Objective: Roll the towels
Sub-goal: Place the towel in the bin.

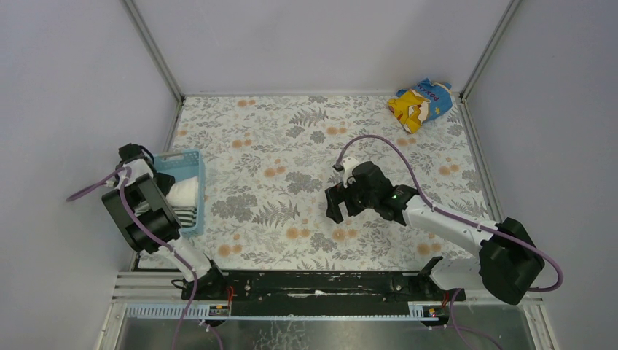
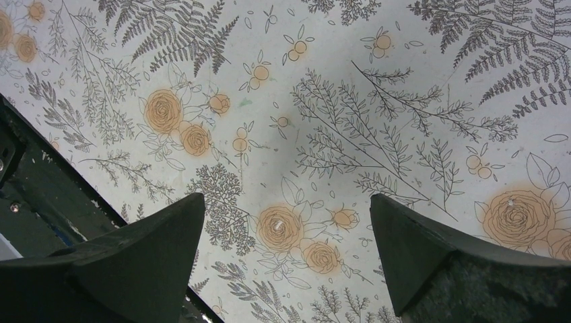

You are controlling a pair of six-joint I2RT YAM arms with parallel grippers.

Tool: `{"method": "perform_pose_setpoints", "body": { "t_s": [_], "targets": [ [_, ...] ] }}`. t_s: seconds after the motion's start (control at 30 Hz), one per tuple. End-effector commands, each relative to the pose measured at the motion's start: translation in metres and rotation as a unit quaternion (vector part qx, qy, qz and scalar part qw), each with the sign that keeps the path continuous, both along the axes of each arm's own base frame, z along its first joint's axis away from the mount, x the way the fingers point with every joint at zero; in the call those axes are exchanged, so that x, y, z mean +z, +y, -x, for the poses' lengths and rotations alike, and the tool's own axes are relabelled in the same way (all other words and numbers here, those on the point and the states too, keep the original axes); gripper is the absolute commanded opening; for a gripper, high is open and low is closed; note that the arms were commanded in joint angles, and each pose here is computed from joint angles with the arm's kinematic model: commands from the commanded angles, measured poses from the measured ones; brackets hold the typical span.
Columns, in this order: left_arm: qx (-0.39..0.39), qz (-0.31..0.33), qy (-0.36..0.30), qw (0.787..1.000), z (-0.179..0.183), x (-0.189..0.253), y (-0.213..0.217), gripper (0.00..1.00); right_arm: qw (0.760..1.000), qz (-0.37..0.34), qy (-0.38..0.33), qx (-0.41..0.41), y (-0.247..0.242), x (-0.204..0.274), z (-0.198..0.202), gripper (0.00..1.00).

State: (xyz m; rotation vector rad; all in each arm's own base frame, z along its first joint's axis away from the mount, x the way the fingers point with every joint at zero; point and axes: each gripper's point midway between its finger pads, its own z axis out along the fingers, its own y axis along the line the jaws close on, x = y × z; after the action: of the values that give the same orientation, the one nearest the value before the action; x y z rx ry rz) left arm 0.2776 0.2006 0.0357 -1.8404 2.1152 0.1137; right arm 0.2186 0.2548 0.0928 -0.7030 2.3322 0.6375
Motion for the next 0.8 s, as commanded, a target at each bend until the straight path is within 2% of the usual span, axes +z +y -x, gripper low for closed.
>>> {"method": "perform_pose_setpoints", "body": {
  "t_s": [0.0, 0.07, 0.17, 0.43, 0.77],
  "targets": [
    [0.004, 0.017, 0.109, 0.994, 0.048, -0.032, -0.007, 0.43, 0.999, -0.029, -0.03, 0.003, 0.007, 0.019, -0.004, 0.99],
    [0.001, 0.023, 0.121, 0.992, 0.05, -0.036, -0.01, 0.44, 0.999, -0.032, -0.029, 0.003, 0.007, 0.019, -0.004, 1.0],
    [-0.003, 0.023, 0.126, 0.992, 0.05, -0.034, -0.013, 0.52, 0.999, -0.035, -0.027, 0.003, 0.007, 0.019, -0.002, 0.99],
    [0.004, -0.007, 0.09, 0.996, 0.044, 0.002, -0.007, 0.74, 0.999, -0.038, -0.036, 0.001, 0.004, 0.024, -0.001, 0.99],
    [0.016, -0.041, 0.048, 0.998, 0.038, 0.053, -0.001, 0.88, 0.998, -0.042, -0.037, 0.006, 0.006, 0.025, -0.001, 0.99]
  ]
}}
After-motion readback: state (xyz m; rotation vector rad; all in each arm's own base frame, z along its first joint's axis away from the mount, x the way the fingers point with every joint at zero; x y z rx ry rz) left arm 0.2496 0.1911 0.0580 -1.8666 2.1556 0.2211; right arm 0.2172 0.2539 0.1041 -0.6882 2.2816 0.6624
